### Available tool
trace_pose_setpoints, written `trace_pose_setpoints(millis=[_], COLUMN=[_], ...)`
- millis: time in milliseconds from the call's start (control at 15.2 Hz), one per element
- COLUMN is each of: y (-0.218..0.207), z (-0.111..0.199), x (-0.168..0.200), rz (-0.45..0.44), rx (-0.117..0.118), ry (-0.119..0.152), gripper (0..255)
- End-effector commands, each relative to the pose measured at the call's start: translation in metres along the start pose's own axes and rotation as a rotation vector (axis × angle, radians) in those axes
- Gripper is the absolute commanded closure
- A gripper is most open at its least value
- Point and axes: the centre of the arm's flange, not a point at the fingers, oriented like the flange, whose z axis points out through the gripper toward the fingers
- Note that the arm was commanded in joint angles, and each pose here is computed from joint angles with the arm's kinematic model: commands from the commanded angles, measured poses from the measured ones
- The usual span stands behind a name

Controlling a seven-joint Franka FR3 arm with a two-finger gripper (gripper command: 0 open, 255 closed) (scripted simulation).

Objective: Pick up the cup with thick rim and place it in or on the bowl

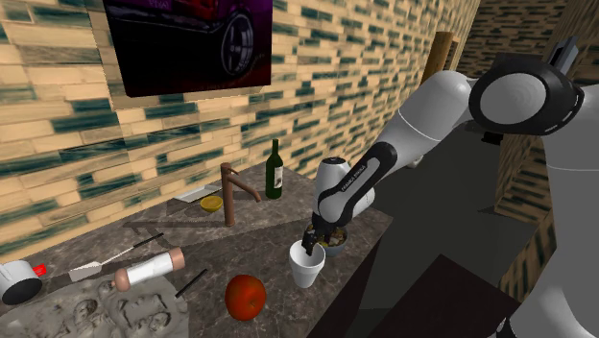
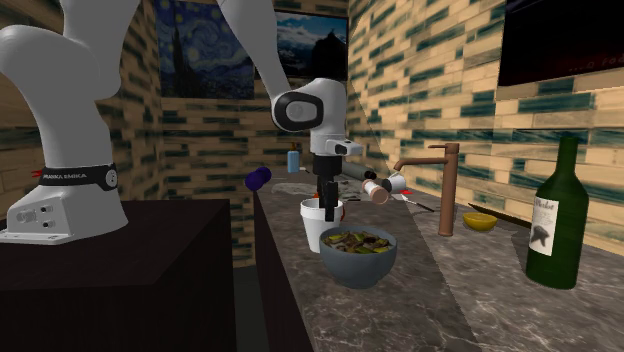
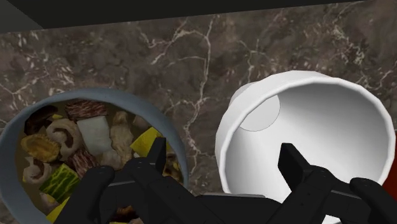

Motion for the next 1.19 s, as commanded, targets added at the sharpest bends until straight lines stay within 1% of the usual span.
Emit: trace_pose_setpoints(millis=[0,66,132,726,1122], y=[0.000,0.000,0.000,0.000,-0.001], z=[0.000,0.000,0.000,0.000,-0.032], x=[0.000,0.000,0.000,0.000,0.000], rz=[0.000,0.000,0.000,0.000,0.000], rx=[0.000,0.000,0.000,0.000,0.000], ry=[0.000,0.000,0.000,0.000,0.000], gripper=[0,0,255,255,255])
